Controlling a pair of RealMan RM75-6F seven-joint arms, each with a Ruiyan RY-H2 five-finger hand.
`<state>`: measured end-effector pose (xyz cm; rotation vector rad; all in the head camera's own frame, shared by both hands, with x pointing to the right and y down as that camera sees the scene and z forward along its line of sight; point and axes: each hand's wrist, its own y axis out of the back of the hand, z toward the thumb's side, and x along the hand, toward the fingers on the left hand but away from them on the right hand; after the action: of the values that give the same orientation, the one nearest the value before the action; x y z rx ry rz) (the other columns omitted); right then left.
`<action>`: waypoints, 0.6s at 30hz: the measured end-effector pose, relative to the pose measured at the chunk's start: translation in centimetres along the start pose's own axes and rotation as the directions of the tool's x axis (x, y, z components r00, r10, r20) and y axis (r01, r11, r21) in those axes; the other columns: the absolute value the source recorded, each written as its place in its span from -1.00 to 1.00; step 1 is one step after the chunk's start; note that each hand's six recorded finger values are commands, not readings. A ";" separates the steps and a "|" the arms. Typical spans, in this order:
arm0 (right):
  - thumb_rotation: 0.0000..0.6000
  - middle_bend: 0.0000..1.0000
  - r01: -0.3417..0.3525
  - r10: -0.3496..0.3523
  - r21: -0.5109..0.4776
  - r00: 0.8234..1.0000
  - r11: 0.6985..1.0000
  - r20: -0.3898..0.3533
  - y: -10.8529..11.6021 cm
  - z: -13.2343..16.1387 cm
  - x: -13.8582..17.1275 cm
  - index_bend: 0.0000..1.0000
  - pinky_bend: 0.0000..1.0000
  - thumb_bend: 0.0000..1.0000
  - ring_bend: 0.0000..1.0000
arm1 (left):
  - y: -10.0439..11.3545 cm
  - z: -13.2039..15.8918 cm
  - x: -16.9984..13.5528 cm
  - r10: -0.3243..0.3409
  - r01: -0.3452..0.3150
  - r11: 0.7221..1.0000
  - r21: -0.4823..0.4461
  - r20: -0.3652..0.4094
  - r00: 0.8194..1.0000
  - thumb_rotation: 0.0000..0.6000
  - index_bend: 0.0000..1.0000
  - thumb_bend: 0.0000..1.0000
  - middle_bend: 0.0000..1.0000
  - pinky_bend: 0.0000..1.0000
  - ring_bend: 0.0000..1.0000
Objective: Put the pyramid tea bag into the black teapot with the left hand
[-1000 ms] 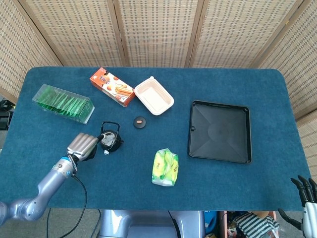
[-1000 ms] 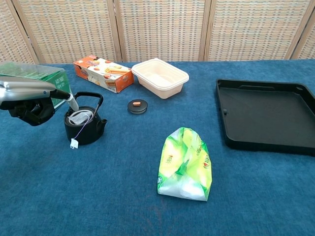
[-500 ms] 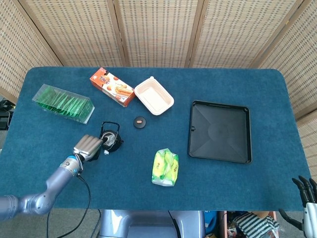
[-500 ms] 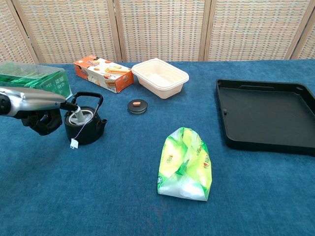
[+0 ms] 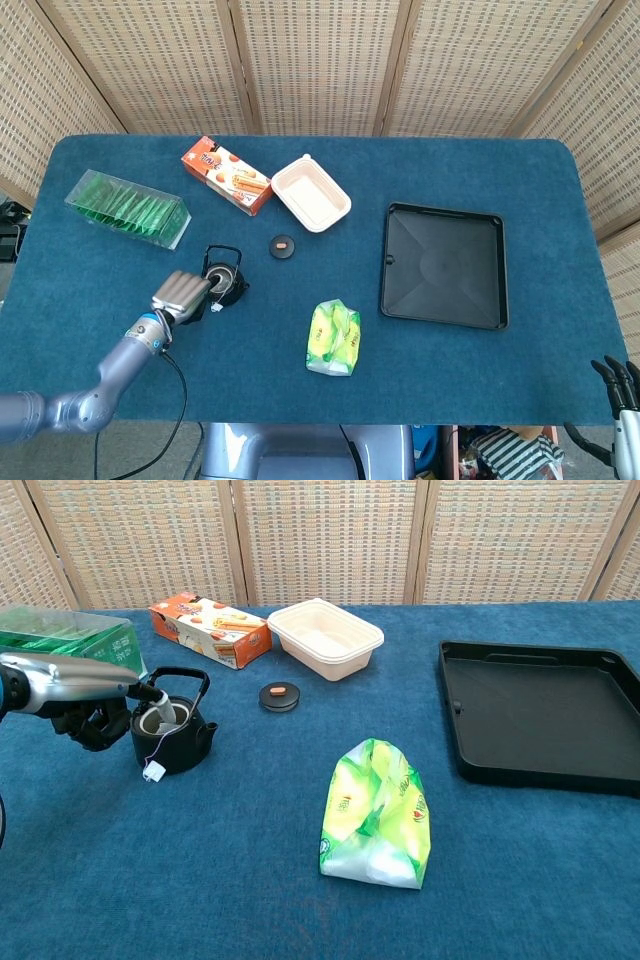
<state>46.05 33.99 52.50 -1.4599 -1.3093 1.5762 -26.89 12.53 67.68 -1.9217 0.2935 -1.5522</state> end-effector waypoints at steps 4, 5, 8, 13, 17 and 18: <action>1.00 -0.61 0.000 0.000 0.000 1.000 1.000 0.000 0.0 0.0 0.0 -0.64 -0.67 -0.80 -0.88 | 0.8 0.2 -1.0 0.049 -0.049 0.999 -0.019 0.020 0.999 1.00 -0.62 1.00 0.56 0.40 0.42; 1.00 -0.61 0.000 0.000 0.000 1.000 1.000 0.000 0.0 0.0 0.0 -0.64 -0.67 -0.80 -0.88 | 1.1 0.2 -1.4 0.064 -0.064 0.998 -0.024 0.024 0.998 1.00 -0.62 1.00 0.56 0.40 0.42; 1.00 -0.61 0.001 -0.001 0.001 1.000 1.000 -0.002 0.0 0.0 -0.1 -0.64 -0.67 -0.80 -0.88 | 1.5 0.1 -2.3 0.095 -0.093 0.995 -0.041 0.031 0.995 1.00 -0.62 1.00 0.56 0.40 0.42; 1.00 -0.61 0.006 -0.006 0.002 1.000 1.000 -0.008 0.1 0.1 -0.3 -0.64 -0.67 -0.80 -0.88 | 2.0 -0.5 -4.2 0.155 -0.153 0.986 -0.069 0.030 0.987 1.00 -0.62 1.00 0.55 0.40 0.42; 1.00 -0.61 0.008 -0.008 0.004 1.000 1.000 -0.016 0.1 0.2 -0.5 -0.64 -0.67 -0.80 -0.88 | 2.3 -1.0 -5.6 0.217 -0.214 0.971 -0.105 0.017 0.976 1.00 -0.62 1.00 0.52 0.40 0.41; 1.00 -0.61 0.008 -0.008 0.004 1.000 1.000 -0.019 0.1 0.3 -0.5 -0.64 -0.67 -0.80 -0.88 | 2.4 -1.3 -6.1 0.239 -0.236 0.965 -0.118 0.009 0.971 1.00 -0.62 1.00 0.51 0.40 0.40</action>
<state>45.92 33.39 52.53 -1.4620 -1.2984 1.5556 -29.21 13.53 61.54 -1.9116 0.5939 -1.3798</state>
